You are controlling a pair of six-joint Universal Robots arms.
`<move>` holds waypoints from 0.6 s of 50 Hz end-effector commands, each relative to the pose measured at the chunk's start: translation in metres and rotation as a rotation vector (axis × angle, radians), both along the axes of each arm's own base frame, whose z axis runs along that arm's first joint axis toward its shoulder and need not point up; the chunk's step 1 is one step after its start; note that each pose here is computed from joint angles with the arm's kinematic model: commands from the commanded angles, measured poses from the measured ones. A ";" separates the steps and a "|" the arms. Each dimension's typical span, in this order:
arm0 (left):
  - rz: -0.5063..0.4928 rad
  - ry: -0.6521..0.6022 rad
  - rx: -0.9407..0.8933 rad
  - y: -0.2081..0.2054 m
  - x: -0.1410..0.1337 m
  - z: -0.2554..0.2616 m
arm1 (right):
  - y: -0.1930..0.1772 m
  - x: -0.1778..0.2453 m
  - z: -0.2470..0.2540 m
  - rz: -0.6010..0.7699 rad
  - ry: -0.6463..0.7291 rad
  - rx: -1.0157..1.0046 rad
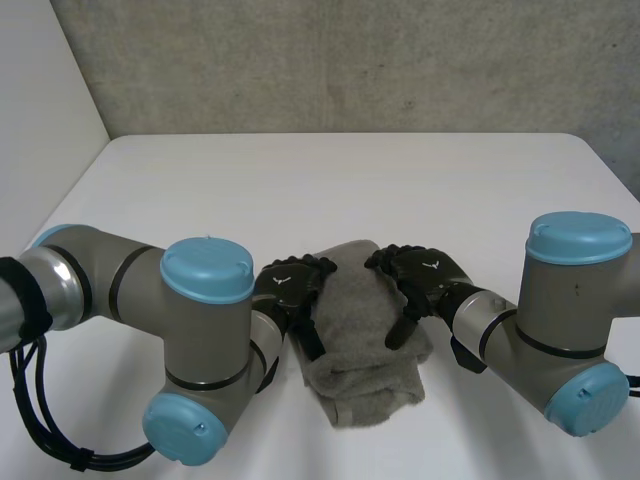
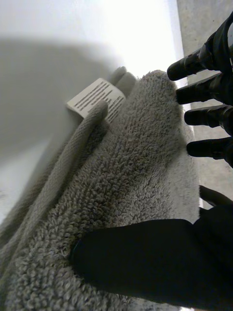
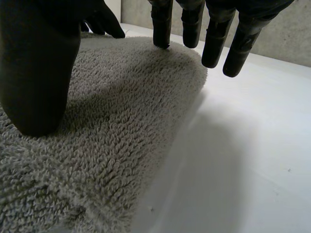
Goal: Fold the towel.
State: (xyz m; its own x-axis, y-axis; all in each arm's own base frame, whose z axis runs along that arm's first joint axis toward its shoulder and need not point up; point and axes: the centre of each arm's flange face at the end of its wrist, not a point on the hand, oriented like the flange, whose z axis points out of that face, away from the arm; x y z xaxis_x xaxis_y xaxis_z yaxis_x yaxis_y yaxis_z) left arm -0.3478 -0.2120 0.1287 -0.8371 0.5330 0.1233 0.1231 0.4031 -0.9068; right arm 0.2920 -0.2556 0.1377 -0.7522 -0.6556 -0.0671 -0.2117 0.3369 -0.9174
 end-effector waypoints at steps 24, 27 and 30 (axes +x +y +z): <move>0.278 0.123 -0.298 -0.025 0.107 0.239 | -0.025 -0.087 0.215 -0.434 -0.079 -0.456; 0.276 0.119 -0.293 -0.024 0.107 0.239 | -0.023 -0.087 0.215 -0.431 -0.064 -0.434; 0.276 0.117 -0.289 -0.024 0.107 0.238 | -0.022 -0.087 0.214 -0.426 -0.051 -0.432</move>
State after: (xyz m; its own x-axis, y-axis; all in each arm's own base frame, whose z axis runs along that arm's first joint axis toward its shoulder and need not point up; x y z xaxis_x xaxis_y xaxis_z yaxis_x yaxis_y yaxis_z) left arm -0.2398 -0.2364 0.3697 -0.9437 0.3136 0.1056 -0.0715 0.1183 -0.9904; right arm 0.2033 -0.2798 0.3547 -0.9621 -0.2592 0.0844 -0.0740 -0.0497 -0.9960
